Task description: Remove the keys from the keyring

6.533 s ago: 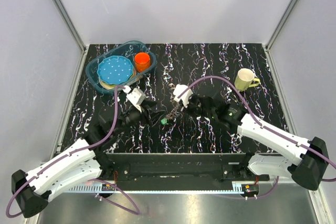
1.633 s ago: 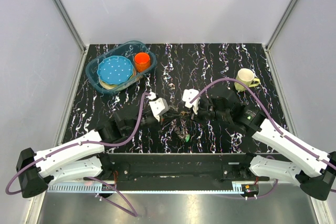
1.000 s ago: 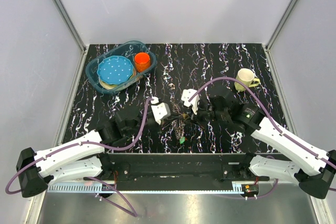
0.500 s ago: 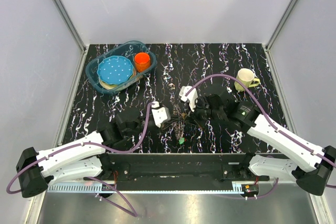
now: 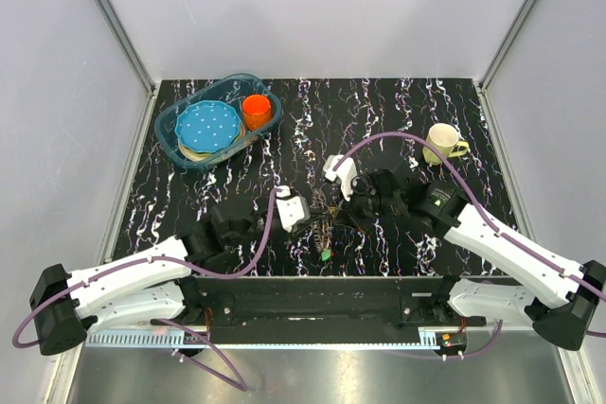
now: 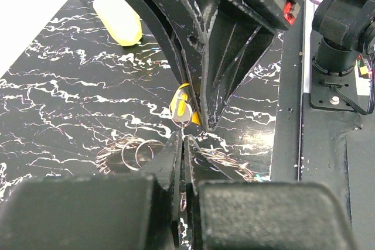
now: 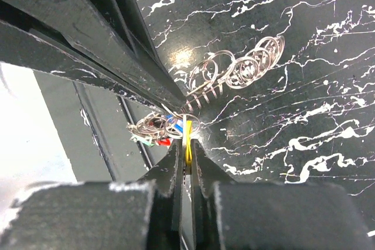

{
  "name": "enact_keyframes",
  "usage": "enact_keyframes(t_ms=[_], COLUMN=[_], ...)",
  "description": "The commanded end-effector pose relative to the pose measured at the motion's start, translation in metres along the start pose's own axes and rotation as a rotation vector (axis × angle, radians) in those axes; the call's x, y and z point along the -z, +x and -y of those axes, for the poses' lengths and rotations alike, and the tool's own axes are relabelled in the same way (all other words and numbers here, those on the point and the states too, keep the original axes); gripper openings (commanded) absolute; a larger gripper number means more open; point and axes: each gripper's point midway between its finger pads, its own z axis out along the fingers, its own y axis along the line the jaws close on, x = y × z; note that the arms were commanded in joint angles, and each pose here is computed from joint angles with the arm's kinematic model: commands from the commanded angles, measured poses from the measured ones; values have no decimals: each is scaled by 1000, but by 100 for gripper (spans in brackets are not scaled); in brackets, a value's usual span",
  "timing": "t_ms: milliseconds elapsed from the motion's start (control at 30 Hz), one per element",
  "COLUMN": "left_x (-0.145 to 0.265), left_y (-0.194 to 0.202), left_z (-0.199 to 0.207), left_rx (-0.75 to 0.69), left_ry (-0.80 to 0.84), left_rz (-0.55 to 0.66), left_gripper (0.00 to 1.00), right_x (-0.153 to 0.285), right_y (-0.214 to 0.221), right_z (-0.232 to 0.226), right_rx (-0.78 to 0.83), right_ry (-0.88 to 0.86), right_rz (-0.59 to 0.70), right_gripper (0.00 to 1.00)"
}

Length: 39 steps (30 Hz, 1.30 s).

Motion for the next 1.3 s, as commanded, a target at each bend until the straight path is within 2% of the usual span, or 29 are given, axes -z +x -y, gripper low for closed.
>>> enact_keyframes(t_ms=[0, 67, 200, 400, 633, 900, 1133, 1267], left_x=[2, 2, 2, 1, -5, -5, -1, 5], left_y=[20, 21, 21, 26, 19, 23, 18, 13], left_z=[6, 7, 7, 7, 7, 2, 17, 28], left_rx=[-3, -3, -3, -22, -8, -1, -9, -5], left_ry=[30, 35, 35, 31, 29, -4, 73, 126], left_rz=[-83, -87, -88, -82, -43, -60, -23, -1], left_gripper=[0, 0, 0, 0, 0, 0, 0, 0], right_x=[23, 25, 25, 31, 16, 13, 17, 19], right_y=[-42, -40, -36, -50, -54, -56, -50, -48], right_z=[7, 9, 11, 2, -11, -12, 20, 25], right_rx=[9, 18, 24, 8, -46, -99, -147, -159], right_ry=[60, 74, 86, 47, -47, -50, 145, 180], right_rz=[118, 118, 107, 140, 137, 145, 151, 160], right_gripper=[11, 11, 0, 0, 0, 0, 0, 0])
